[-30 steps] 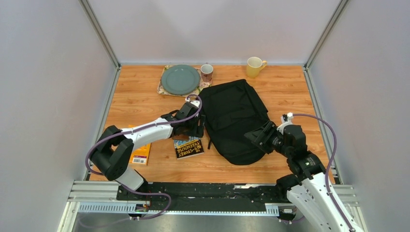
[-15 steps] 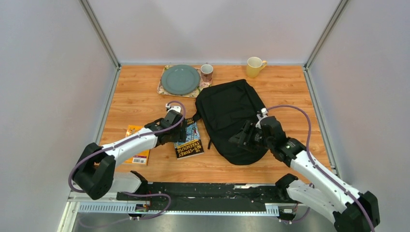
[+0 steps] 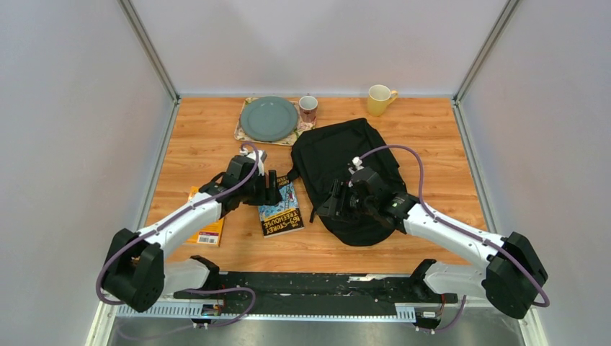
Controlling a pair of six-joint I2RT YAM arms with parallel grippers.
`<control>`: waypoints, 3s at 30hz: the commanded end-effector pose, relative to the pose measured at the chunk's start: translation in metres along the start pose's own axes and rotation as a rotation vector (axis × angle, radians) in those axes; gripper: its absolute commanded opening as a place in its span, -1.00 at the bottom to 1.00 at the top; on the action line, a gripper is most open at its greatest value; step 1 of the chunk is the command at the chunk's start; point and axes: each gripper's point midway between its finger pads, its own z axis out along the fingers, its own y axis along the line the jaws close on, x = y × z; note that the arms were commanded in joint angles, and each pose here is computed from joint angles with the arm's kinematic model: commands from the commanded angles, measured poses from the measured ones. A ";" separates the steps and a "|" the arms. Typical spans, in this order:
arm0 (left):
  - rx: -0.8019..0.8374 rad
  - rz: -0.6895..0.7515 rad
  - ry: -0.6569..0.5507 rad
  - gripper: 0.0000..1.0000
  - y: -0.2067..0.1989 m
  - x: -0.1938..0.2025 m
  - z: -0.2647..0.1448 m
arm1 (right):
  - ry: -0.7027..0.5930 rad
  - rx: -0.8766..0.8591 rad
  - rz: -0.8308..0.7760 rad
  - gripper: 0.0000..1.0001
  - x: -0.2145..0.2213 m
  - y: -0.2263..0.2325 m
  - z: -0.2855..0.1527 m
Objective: Pack the student bag
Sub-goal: Move the personal item to the center of the board, then pick up the book from the center of the board.
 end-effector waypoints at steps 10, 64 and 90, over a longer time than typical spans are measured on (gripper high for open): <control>0.140 0.062 0.025 0.52 -0.035 -0.012 0.004 | -0.073 -0.060 -0.011 0.29 -0.022 0.024 0.002; 0.283 -0.156 -0.029 0.24 -0.033 0.021 -0.015 | 0.289 0.073 -0.174 -0.10 0.040 0.010 0.152; 0.316 -0.059 -0.149 -1.00 -0.043 -0.001 -0.066 | 0.048 -0.005 -0.218 0.22 -0.007 0.045 0.060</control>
